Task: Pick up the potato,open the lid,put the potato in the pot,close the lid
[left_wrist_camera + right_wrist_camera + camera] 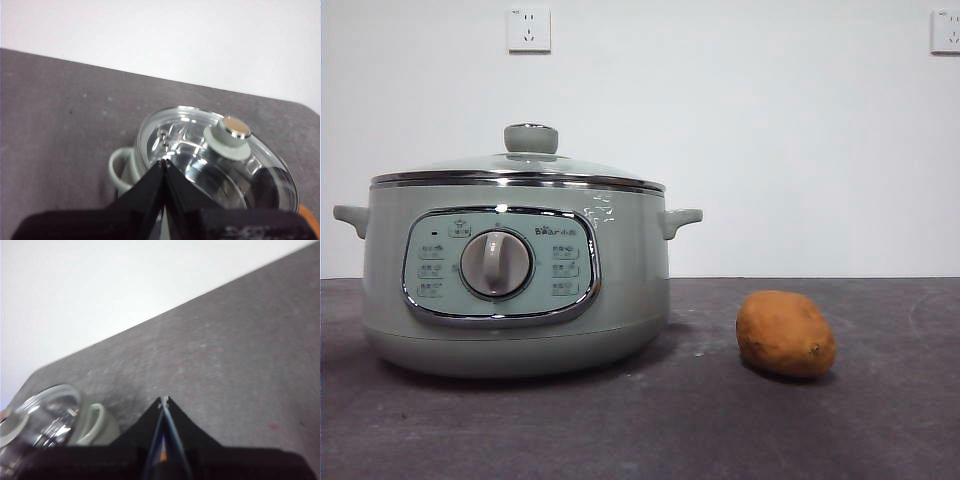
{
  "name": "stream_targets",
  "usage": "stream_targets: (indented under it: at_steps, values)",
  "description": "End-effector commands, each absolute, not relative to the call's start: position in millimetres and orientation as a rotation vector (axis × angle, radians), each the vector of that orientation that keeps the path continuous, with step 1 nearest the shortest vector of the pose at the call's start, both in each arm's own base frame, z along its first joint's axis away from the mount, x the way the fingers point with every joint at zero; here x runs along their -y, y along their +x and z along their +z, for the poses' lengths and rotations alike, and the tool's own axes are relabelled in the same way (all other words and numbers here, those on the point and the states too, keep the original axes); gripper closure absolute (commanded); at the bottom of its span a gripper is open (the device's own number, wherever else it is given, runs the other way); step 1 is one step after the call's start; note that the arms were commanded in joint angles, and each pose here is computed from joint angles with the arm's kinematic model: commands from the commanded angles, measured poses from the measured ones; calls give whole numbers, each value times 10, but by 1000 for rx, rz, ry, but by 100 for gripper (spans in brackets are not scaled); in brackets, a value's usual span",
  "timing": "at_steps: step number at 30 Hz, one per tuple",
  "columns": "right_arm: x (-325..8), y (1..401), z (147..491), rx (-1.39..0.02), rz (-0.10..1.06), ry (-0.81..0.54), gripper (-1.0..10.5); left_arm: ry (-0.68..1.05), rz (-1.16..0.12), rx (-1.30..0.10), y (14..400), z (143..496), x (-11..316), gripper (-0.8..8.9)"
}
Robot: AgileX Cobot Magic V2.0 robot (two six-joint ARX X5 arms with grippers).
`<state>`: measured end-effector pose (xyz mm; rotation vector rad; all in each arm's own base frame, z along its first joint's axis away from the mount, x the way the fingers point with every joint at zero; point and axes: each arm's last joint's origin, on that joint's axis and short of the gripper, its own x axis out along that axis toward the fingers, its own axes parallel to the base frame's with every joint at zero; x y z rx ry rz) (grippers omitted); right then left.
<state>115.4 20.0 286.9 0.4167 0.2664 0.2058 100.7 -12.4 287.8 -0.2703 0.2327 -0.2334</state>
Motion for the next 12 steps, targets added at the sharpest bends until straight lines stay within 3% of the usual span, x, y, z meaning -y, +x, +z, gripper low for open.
stream_targets:
  at_steps: [1, 8, 12]
  values:
    - [-233, 1254, 3033, -292, 270, 355, 953, -207, -271, -254, 1119, 3057, 139, 819]
    - [-341, 1560, 3135, -422, 482, 330, 946, -235, -489, -349, 1421, 3300, 221, 817]
    - [-365, 1674, 3033, -503, 494, 343, 945, -259, -569, -402, 1551, 3285, 252, 813]
